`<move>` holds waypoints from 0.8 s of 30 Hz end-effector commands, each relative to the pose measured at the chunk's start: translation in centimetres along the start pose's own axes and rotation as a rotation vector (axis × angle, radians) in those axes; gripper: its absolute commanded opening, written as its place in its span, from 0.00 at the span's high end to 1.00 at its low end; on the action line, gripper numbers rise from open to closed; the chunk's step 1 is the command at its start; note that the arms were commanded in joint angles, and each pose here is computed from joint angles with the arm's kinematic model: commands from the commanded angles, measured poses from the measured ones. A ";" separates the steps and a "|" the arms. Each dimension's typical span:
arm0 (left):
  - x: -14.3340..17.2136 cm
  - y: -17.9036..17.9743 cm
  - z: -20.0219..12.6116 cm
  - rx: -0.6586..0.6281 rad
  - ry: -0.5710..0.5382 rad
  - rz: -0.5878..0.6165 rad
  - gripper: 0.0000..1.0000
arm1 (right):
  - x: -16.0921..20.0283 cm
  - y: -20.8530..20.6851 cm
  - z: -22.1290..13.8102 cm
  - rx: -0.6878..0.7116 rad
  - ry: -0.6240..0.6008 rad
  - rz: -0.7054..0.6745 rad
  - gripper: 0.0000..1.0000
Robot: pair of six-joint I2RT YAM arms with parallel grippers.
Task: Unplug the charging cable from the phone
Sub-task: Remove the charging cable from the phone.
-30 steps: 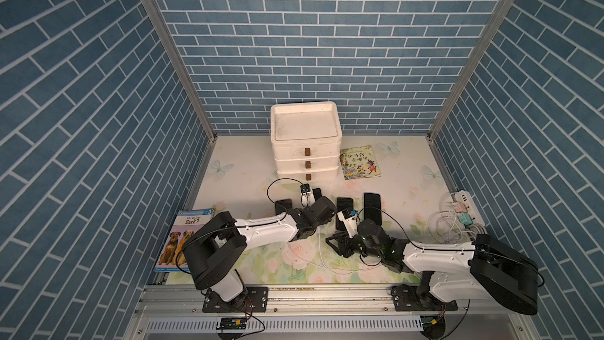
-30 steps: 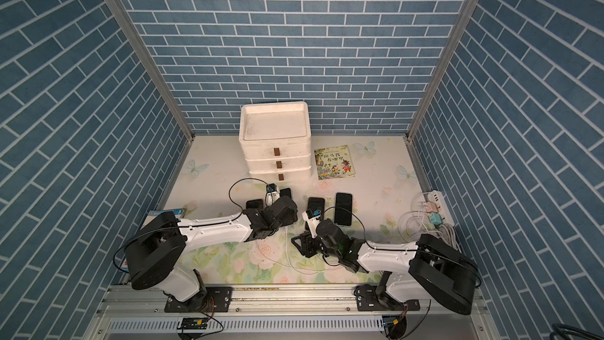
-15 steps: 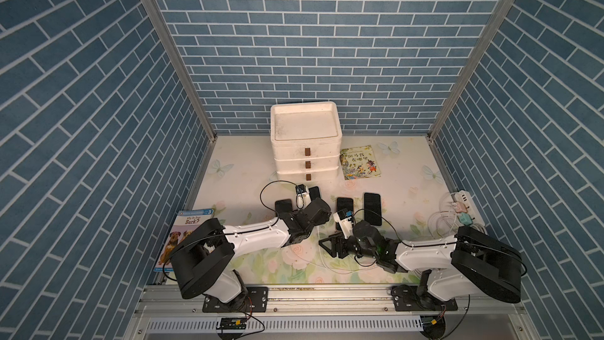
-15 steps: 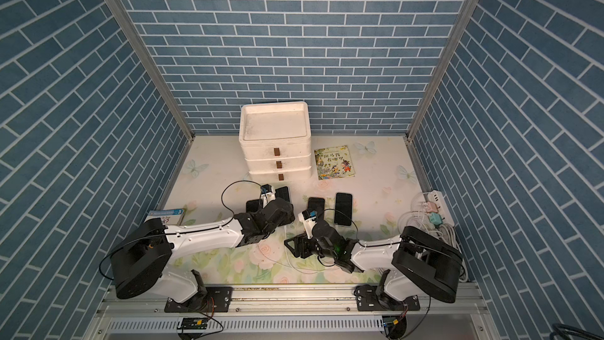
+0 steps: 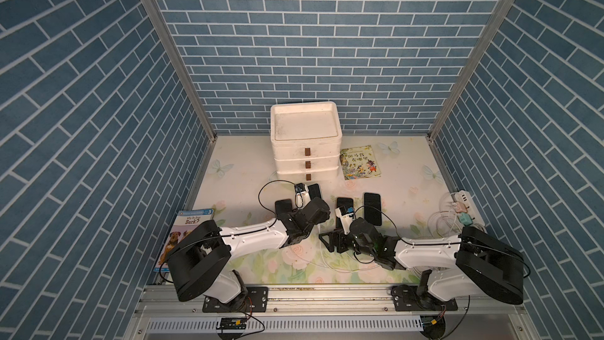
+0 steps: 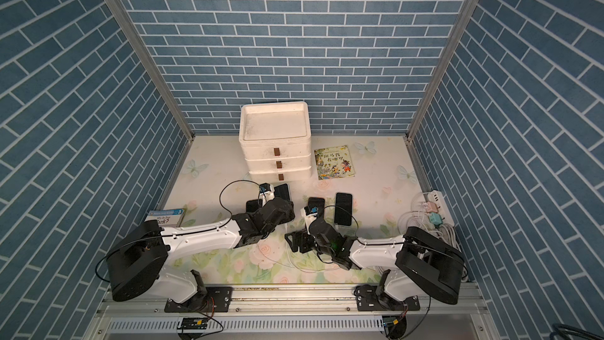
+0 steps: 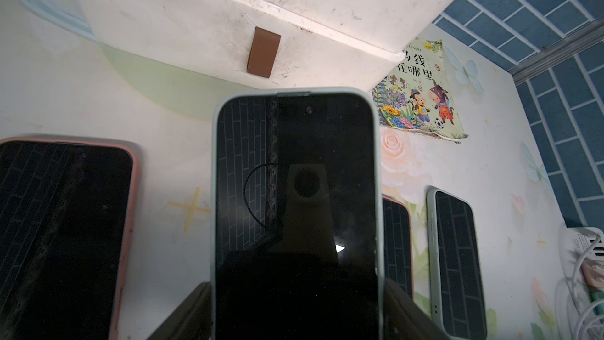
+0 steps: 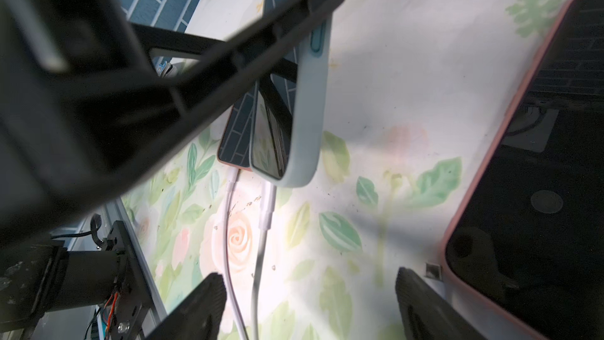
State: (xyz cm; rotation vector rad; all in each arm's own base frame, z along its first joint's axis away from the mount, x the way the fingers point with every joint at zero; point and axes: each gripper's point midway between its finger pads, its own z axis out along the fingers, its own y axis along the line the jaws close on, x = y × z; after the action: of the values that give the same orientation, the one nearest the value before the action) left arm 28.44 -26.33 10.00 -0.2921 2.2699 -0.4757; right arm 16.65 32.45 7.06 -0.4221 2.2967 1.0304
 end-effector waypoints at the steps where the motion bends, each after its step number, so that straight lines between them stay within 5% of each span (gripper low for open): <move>1: -1.5 -0.9 -0.8 0.036 -0.062 -0.022 1.00 | -0.3 0.3 -0.2 -0.031 0.010 -0.015 0.18; 9: -1.8 -0.8 -1.0 0.043 -0.075 -0.034 1.00 | 0.6 2.2 0.1 -0.163 0.038 -0.015 0.30; 24: -2.1 -1.1 -1.3 0.063 -0.084 -0.053 1.00 | 0.1 2.2 0.7 -0.152 0.029 0.003 0.53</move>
State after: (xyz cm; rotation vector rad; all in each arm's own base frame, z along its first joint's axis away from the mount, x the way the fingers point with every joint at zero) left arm 28.53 -26.24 10.87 -0.3065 2.2362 -0.5075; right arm 15.34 33.90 7.27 -0.5016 2.2798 1.1976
